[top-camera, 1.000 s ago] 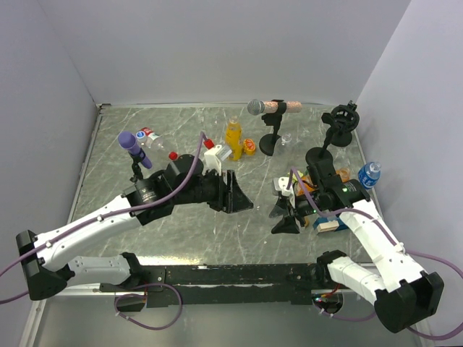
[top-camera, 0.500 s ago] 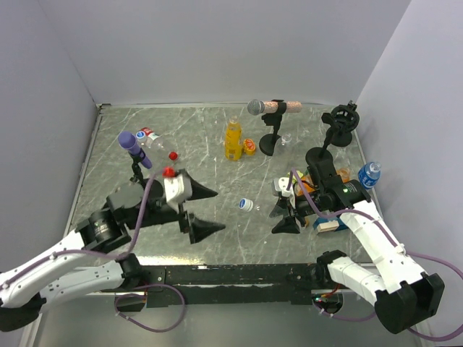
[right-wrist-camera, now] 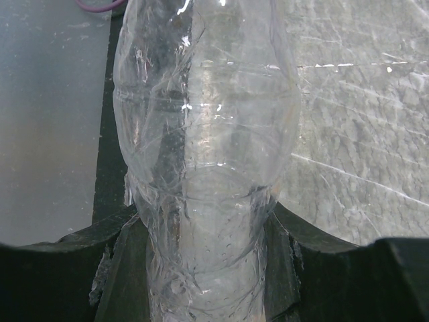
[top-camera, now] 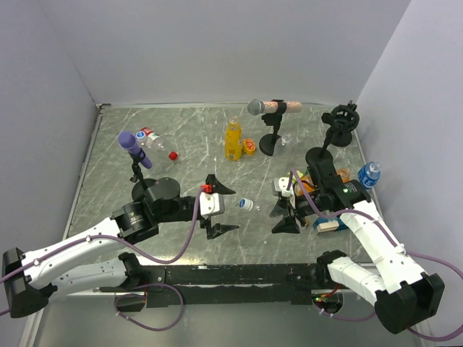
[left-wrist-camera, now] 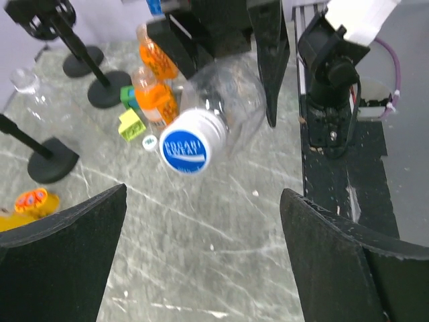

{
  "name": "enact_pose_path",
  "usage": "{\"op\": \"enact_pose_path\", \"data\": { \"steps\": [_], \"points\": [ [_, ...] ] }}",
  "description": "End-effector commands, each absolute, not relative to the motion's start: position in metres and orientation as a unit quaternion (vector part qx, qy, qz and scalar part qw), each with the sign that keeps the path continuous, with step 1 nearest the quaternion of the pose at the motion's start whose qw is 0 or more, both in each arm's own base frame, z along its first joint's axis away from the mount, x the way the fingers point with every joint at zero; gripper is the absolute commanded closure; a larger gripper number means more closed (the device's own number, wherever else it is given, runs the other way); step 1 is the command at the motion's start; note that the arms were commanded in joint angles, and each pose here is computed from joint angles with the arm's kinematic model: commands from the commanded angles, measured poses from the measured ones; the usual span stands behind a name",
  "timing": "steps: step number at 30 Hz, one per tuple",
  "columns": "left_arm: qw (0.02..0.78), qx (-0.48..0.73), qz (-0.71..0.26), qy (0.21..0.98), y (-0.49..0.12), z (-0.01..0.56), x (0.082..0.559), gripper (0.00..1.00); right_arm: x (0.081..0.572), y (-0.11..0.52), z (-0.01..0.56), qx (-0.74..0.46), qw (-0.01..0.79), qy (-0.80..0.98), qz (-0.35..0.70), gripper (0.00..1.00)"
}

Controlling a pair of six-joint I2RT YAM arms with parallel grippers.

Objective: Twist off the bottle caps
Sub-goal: Unscrew the bottle cap from the plastic bottle.

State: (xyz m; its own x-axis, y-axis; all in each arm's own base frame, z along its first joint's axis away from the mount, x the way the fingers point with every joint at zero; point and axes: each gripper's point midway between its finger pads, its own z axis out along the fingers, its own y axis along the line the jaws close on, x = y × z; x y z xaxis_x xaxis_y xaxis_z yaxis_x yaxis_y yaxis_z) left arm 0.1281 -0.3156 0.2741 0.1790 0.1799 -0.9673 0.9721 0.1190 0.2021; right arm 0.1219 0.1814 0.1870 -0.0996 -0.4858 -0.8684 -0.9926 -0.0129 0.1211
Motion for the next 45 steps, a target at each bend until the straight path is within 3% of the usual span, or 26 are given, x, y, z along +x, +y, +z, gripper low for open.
{"op": "enact_pose_path", "data": {
  "steps": [1,4,29,32,40,45],
  "points": [
    [0.594,0.542,-0.390,0.449,-0.325,0.325,0.126,0.01,0.125,0.185,0.194,-0.599,0.340,0.607,0.397,0.71],
    [0.595,0.539,-0.399,0.443,-0.327,0.329,0.124,0.03,0.126,0.185,0.194,-0.599,0.340,0.606,0.397,0.71],
    [0.539,0.559,-0.425,0.465,-0.344,0.320,0.127,0.62,0.125,0.185,0.195,-0.600,0.340,0.604,0.399,0.71],
    [0.536,0.550,-0.428,0.477,-0.344,0.321,0.129,0.76,0.125,0.185,0.195,-0.600,0.340,0.604,0.400,0.71],
    [0.511,0.500,-0.469,0.518,-0.345,0.331,0.127,0.94,0.125,0.185,0.196,-0.600,0.340,0.604,0.399,0.71],
    [0.464,0.438,-0.517,0.571,-0.347,0.338,0.122,0.99,0.126,0.185,0.195,-0.600,0.340,0.605,0.398,0.71]
  ]
}}
